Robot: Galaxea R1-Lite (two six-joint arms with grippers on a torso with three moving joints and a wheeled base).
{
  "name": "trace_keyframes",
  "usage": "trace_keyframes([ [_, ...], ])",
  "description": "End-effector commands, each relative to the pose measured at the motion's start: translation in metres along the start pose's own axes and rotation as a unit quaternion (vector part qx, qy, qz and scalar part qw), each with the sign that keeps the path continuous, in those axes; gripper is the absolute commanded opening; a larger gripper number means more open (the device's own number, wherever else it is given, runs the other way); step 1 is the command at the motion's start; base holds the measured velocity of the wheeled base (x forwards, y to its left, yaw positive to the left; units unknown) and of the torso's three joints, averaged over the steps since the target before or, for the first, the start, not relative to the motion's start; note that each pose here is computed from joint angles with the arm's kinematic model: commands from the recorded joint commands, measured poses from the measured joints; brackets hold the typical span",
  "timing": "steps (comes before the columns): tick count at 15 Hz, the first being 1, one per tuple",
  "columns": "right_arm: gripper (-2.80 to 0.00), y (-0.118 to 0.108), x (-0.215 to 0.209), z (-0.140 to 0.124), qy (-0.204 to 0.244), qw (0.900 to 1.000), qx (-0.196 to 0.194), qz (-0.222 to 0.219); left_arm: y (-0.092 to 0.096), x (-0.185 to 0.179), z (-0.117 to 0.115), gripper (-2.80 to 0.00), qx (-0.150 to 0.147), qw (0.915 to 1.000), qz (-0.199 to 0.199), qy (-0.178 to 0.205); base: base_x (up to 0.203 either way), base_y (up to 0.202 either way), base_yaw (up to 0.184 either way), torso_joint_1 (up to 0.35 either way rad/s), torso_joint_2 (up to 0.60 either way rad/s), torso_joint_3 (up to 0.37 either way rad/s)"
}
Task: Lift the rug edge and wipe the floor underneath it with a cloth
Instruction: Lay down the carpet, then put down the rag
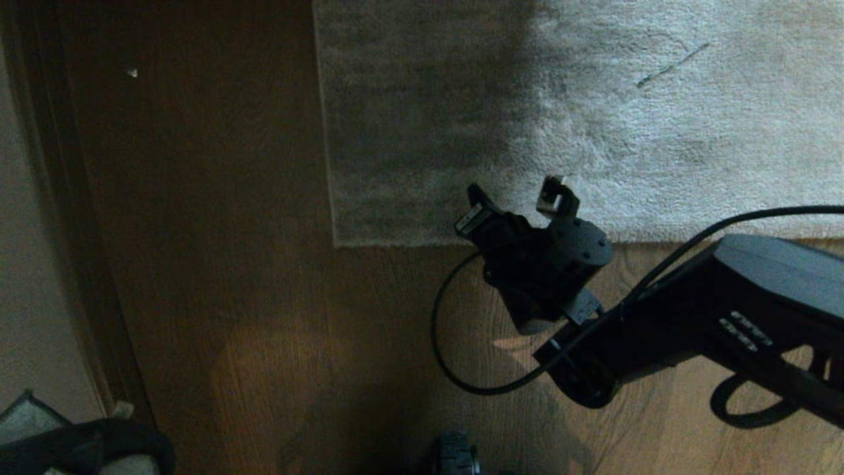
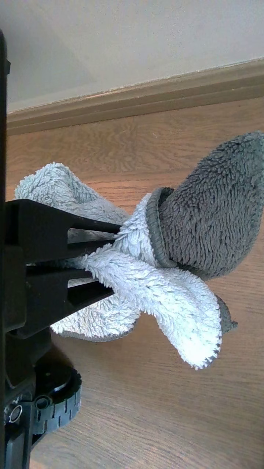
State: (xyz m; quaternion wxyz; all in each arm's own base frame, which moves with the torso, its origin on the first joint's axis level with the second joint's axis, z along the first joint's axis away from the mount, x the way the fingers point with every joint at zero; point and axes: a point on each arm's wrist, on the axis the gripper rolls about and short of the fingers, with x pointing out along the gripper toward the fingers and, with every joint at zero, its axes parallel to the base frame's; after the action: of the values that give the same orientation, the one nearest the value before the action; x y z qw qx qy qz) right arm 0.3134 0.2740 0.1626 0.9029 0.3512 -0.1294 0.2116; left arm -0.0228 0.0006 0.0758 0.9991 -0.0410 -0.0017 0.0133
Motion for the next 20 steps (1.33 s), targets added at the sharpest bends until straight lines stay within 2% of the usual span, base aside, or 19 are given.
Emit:
trace_keyframes([
  [1,-2.80,0.024,-0.002,-0.005,-0.018,0.999,0.029,0.038,0.000,0.000,0.000,-2.80,0.000,1.0000,0.000,0.000,0.000,0.000,0.000,0.000,0.00,0.000],
  [5,-2.80,0.027,0.010,-0.042,-0.018,0.998,0.038,0.050,0.000,0.000,0.000,-2.80,0.000,1.0000,0.000,0.000,0.000,0.000,0.000,0.000,0.00,0.000],
  [8,-2.80,0.022,0.023,-0.066,-0.029,0.997,0.045,0.059,0.000,0.000,0.000,-2.80,0.000,1.0000,0.000,0.000,0.000,0.000,0.000,0.000,0.00,0.000],
  [11,-2.80,0.013,0.022,-0.083,-0.019,0.998,0.040,0.051,0.000,0.000,0.000,-2.80,0.000,1.0000,0.000,0.000,0.000,0.000,0.000,0.000,0.00,0.000],
  [14,-2.80,0.017,0.024,-0.076,-0.026,0.997,0.043,0.055,0.000,0.000,0.000,-2.80,0.000,1.0000,0.000,0.000,0.000,0.000,0.000,0.000,0.00,0.000],
  [20,-2.80,0.040,0.019,-0.027,-0.048,0.995,0.053,0.068,0.000,0.000,0.000,-2.80,0.000,1.0000,0.000,0.000,0.000,0.000,0.000,0.000,0.00,0.000],
])
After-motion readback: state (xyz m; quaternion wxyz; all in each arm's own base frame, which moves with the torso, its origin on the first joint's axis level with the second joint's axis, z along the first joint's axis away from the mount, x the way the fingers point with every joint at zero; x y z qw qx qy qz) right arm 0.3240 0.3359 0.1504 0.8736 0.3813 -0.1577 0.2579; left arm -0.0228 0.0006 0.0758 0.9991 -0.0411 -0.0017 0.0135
